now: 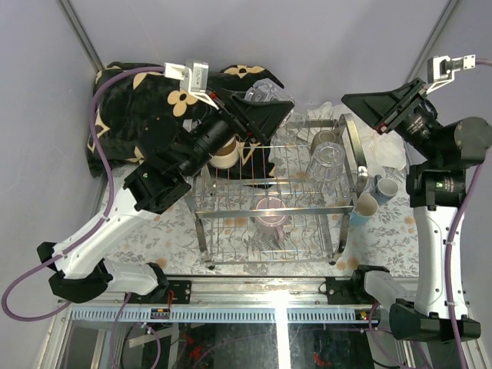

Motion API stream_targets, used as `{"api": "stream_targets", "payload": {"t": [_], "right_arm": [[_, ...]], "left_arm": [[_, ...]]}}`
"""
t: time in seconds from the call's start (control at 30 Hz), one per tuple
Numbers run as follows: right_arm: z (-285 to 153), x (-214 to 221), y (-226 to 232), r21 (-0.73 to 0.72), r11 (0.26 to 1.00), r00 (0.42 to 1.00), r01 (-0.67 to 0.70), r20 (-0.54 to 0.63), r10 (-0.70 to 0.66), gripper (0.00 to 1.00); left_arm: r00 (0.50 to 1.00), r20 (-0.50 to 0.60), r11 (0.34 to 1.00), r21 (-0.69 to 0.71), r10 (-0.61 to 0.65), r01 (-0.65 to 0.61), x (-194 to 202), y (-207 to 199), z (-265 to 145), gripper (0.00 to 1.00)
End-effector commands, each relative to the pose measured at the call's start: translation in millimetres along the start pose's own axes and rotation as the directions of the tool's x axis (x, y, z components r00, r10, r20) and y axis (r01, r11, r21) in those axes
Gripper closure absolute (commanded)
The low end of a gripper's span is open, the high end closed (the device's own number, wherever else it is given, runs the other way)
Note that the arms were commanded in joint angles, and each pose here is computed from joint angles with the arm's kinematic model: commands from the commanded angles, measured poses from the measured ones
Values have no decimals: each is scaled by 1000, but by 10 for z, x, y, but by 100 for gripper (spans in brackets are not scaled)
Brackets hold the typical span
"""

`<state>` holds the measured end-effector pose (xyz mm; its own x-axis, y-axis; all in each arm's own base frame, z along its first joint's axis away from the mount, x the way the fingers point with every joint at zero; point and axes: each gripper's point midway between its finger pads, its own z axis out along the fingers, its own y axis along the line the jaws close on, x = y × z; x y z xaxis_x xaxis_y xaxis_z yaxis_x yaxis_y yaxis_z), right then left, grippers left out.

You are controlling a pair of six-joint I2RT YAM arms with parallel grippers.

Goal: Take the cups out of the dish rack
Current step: Place the cup at the center of the board.

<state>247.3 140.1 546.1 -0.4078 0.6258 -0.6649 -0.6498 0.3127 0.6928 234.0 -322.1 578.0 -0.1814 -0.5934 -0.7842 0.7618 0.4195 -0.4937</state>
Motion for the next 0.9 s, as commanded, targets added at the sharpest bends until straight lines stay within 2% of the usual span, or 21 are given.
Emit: {"api": "stream_targets", "payload": {"t": [0.0,0.1,0.87], "right_arm": [[-109,104,575,-292,955,998,-48,-54,34,35],[-146,141,624,-337,937,995,-95,-63,78,36],[-129,133,843,-405,907,993,-116,-82,90,42]], "left_arm": [[982,171,996,64,-77,67,-381,-136,-41,100],[978,190,995,66,-91,79,-376,-118,-22,100],[951,219,963,208,-218,173,-244,-260,408,100]]}}
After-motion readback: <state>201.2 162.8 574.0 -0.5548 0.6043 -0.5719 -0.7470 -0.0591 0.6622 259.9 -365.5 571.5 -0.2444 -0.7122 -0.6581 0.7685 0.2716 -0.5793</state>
